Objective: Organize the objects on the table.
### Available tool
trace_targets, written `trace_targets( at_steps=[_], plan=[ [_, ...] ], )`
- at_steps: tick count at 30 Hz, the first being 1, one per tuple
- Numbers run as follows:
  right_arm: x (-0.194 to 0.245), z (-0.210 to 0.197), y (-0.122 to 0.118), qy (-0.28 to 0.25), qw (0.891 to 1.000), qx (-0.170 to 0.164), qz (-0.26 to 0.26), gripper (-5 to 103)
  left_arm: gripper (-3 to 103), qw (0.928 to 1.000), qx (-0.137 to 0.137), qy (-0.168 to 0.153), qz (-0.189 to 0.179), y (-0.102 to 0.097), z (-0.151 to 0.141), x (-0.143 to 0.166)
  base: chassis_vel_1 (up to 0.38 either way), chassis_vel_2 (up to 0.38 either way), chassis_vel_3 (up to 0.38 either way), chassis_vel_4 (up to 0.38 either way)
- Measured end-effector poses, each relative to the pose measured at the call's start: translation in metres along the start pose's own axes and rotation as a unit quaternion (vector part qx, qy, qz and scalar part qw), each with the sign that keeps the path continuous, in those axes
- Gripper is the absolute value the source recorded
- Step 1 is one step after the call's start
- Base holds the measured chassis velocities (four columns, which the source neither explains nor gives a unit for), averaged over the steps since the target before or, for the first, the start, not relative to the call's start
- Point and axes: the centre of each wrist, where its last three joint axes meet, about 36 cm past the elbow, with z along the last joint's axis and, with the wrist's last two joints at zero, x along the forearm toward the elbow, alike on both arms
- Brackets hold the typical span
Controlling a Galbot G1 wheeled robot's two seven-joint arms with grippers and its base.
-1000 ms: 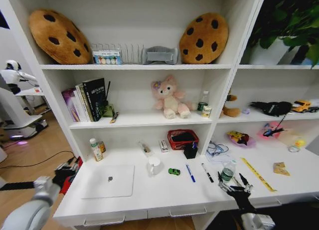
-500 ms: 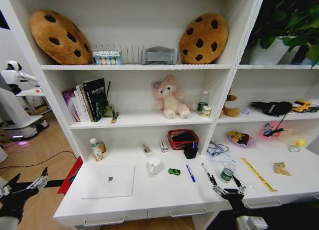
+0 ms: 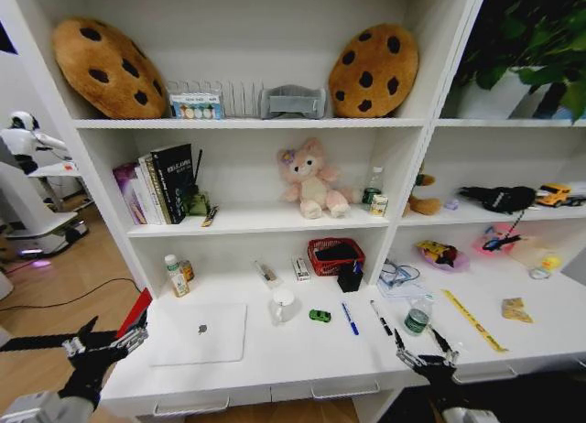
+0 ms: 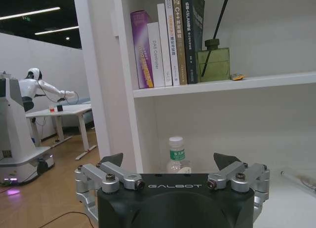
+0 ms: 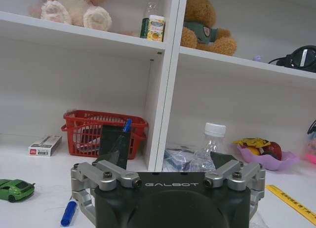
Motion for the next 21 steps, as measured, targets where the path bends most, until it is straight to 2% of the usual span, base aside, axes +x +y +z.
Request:
trace_targets(
  at_steps=[10,14,18,21],
  plan=[
    [-0.005,-0.013,0.004,-0.031,0.999,-0.002,-0.020,100,100,1.0000,0.000,-0.001,0.000,0.000,0.000,0.000,0.000,0.000,0.000,0.000],
    [-0.009,-0.018,0.007,-0.033,0.998,0.004,-0.057,100,100,1.0000,0.000,-0.001,0.001,0.000,0.000,-0.001,0.000,0.000,0.000,0.000],
    [-0.020,-0.027,0.008,-0.031,0.994,-0.006,-0.107,100,100,1.0000,0.000,-0.001,0.001,0.001,0.000,-0.001,0.000,0.000,0.000,0.000],
    [-0.028,-0.033,0.003,-0.037,0.992,-0.001,-0.121,100,100,1.0000,0.000,-0.001,0.001,0.001,0.000,-0.001,0.000,0.000,0.000,0.000]
  ],
)
